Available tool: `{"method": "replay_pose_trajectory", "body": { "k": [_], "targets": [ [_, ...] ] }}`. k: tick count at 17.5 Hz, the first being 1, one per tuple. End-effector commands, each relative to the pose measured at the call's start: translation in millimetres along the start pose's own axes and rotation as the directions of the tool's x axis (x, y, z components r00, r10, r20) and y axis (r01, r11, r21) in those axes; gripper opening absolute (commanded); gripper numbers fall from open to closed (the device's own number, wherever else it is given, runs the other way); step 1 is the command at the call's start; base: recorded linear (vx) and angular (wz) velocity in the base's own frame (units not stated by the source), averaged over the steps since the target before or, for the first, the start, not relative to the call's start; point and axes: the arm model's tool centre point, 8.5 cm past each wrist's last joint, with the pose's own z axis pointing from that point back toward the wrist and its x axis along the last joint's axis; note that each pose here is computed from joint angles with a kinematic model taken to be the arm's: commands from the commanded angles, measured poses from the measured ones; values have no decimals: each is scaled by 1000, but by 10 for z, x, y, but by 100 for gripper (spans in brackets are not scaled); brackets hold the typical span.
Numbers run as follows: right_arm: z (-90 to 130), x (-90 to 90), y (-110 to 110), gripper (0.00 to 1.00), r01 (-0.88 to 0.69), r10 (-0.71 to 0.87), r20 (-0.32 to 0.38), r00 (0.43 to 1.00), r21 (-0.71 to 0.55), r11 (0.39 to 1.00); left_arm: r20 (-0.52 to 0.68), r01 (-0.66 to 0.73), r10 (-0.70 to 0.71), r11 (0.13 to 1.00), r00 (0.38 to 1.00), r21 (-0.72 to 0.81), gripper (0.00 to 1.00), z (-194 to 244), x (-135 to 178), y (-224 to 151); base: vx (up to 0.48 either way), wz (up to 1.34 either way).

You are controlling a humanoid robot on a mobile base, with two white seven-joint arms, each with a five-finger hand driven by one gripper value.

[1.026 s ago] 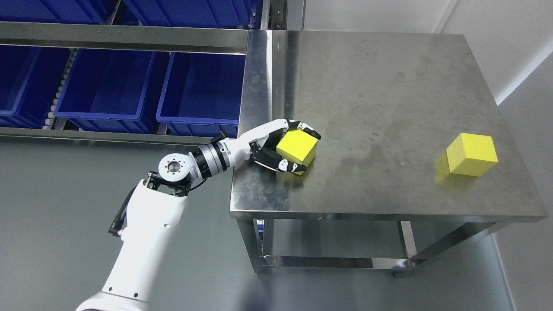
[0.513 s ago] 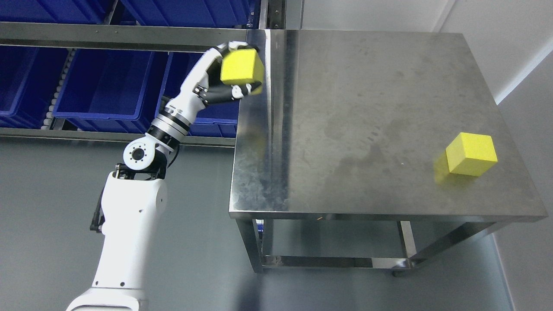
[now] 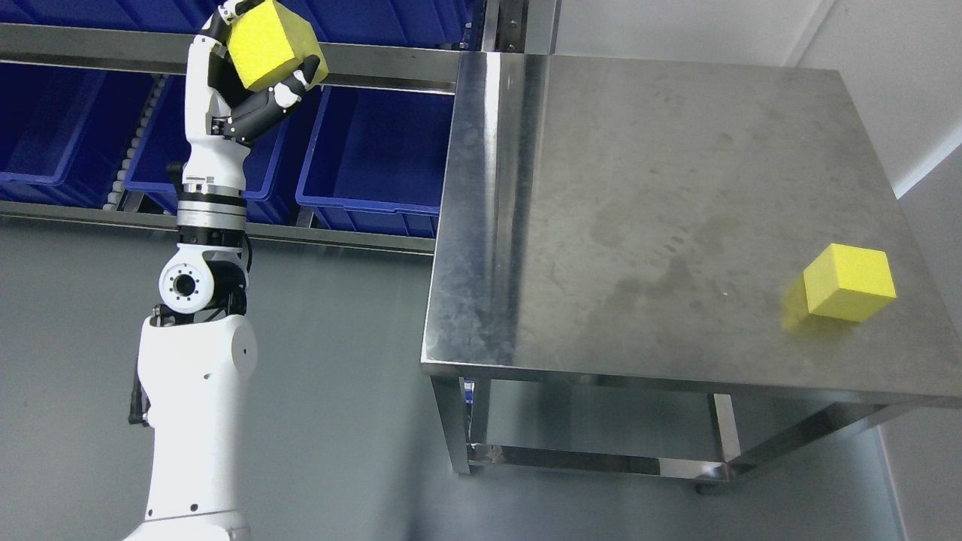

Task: Move yellow foam block to right shelf middle
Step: 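Lift the yellow cube up off the table with the left hand, then hold the cube raised in the left hand while turning toward the shelves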

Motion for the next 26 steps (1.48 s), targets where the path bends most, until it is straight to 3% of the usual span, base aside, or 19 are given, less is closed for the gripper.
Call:
{"method": "replay_pose_trajectory", "body": {
  "k": [1,26],
  "targets": [
    [-6,91,-111,100,-2,2,22,1000,-17,1000,-22,13,-11,997,1000,77,39,313,-36,304,-24,216],
    [-5,81,-112,100,-2,2,20,1000,-17,1000,-176,-41,71,985,982,168,40,399,-160,484,42,775]
  ]
}}
